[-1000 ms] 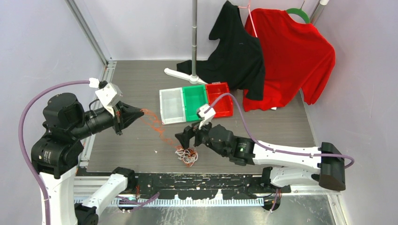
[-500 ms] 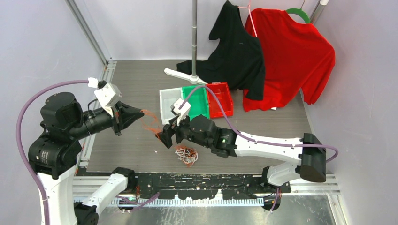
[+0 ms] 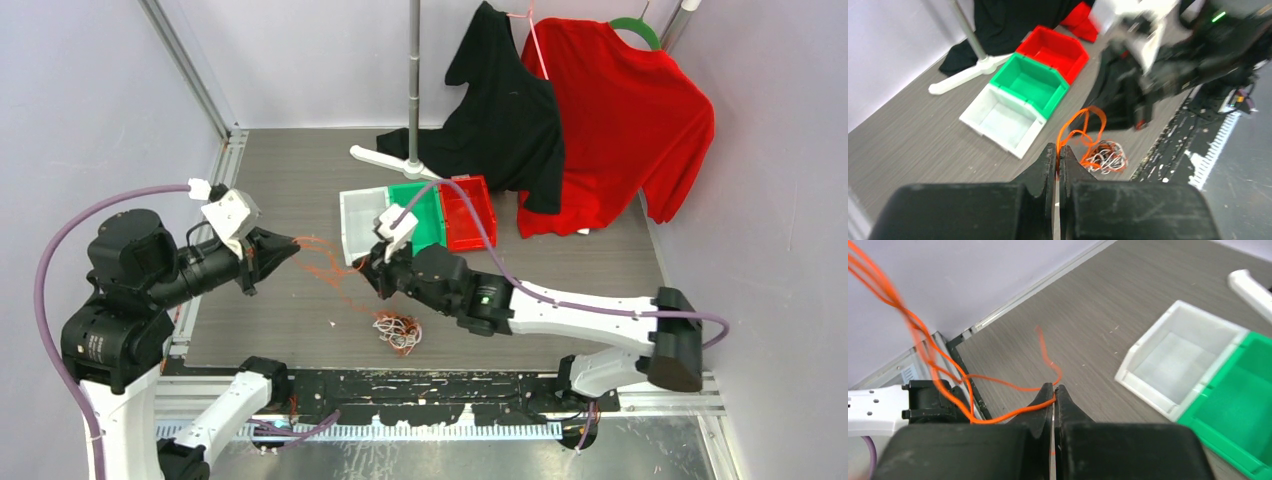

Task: Untangle the cables
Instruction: Untie the cable, then place the cable in the bin.

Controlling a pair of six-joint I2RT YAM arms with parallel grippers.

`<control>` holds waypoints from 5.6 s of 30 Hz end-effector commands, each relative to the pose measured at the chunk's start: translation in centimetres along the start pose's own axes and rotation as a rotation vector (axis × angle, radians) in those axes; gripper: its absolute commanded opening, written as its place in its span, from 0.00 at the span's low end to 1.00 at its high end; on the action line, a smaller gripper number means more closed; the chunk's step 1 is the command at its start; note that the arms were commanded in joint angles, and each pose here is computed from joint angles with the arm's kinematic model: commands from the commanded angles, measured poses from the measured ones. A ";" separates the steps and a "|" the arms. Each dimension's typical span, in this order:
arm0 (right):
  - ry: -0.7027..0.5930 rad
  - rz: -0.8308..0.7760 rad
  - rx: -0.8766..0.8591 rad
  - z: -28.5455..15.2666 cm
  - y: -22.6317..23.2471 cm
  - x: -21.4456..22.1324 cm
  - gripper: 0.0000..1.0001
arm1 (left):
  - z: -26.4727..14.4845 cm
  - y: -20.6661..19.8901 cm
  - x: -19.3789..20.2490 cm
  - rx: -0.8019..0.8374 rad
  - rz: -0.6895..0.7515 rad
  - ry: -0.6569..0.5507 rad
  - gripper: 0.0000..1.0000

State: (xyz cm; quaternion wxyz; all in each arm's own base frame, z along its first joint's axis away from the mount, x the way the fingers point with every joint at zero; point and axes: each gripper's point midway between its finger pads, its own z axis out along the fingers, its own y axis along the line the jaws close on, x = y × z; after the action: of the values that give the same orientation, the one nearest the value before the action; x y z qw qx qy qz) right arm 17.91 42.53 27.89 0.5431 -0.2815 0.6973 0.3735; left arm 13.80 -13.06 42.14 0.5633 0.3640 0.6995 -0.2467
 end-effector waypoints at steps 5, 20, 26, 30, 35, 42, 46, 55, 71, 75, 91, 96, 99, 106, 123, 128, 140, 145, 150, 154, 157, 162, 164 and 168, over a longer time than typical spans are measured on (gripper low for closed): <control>-0.075 -0.051 0.178 -6.6 -4.4 -4.5 0.01 | -0.9 5.7 3.8 -0.312 0.137 0.089 0.00; -0.112 -0.034 0.214 -9.8 -5.5 -9.4 0.01 | 0.0 5.1 9.2 -0.281 0.096 0.189 0.35; -0.108 -0.004 0.116 -9.0 -3.2 -11.1 0.01 | 0.7 3.2 9.4 -0.181 0.047 0.173 0.51; -0.033 0.008 0.017 -7.5 -0.7 -10.9 0.01 | 1.2 -1.2 7.3 0.053 -0.007 0.085 0.93; 0.023 0.043 -0.074 -6.0 1.6 -10.7 0.01 | 1.5 -2.2 4.0 0.149 0.028 -0.002 0.98; 0.076 0.057 -0.125 -4.6 3.5 -9.8 0.01 | 2.3 -2.6 2.1 0.210 0.007 -0.059 0.96; 0.090 0.075 -0.147 -3.9 4.4 -9.4 0.01 | 2.8 -3.1 2.3 0.260 -0.054 -0.064 0.93; 0.106 0.088 -0.182 -2.4 6.3 -8.9 0.01 | 3.6 -2.9 3.1 0.267 -0.137 -0.041 0.69; 0.058 0.132 -0.182 -3.1 5.9 -8.2 0.01 | 3.9 -0.9 3.5 0.150 -0.108 -0.026 0.01; -0.035 0.160 -0.106 -3.4 3.8 -8.0 0.52 | 2.9 -0.2 1.6 0.084 -0.062 -0.070 0.00; -0.179 0.139 -0.304 -3.7 5.5 -4.7 1.00 | -0.6 1.4 -4.9 -0.091 0.039 -0.169 0.00; -0.116 0.098 -0.289 -1.1 6.0 -1.7 1.00 | -1.3 1.5 -6.2 -0.109 0.065 -0.195 0.00; -0.120 0.076 -0.190 0.8 4.4 -0.4 0.99 | -1.8 1.4 -7.2 -0.118 0.079 -0.215 0.00; -0.055 0.094 -0.080 2.9 2.2 4.7 0.50 | -3.7 2.1 -10.2 -0.198 0.140 -0.284 0.00; 0.110 0.181 0.171 -1.6 -4.5 14.6 0.01 | -7.5 7.1 -17.5 -0.532 0.390 -0.472 0.00; 0.148 0.196 0.232 -3.0 -6.1 17.0 0.01 | -9.2 9.0 -20.3 -0.670 0.427 -0.570 0.00; 0.248 0.183 0.311 -5.0 -8.1 20.9 0.01 | -12.0 10.7 -23.5 -0.857 0.542 -0.709 0.00; 0.293 0.195 0.366 -6.5 -9.4 23.1 0.01 | -15.6 11.5 -26.1 -1.061 0.650 -0.832 0.00; 0.346 0.196 0.448 -8.3 -11.1 25.3 0.01 | -17.0 10.7 -28.3 -1.073 0.691 -0.908 0.00; 0.361 0.210 0.496 -9.5 -12.0 25.9 0.01 | -17.9 10.6 -29.6 -1.108 0.719 -0.947 0.00; 0.360 0.222 0.520 -10.4 -12.5 26.3 0.01 | -18.9 10.1 -30.9 -1.134 0.753 -0.991 0.00; 0.323 0.258 0.441 -9.6 -11.1 24.9 0.01 | -14.4 10.1 -29.1 -0.905 0.663 -0.834 0.00; 0.312 0.254 0.380 -8.6 -9.7 23.2 0.04 | -11.0 9.9 -26.7 -0.775 0.638 -0.739 0.00; 0.261 0.275 0.281 -6.8 -6.8 18.3 0.16 | -6.7 9.8 -21.7 -0.626 0.543 -0.615 0.00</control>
State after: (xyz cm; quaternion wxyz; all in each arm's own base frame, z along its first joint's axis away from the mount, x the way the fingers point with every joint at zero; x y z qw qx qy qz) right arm 15.34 30.58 4.80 0.4243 -0.1309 0.8583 0.2574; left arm 15.98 -3.79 72.24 0.9189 0.1913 0.3253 0.1152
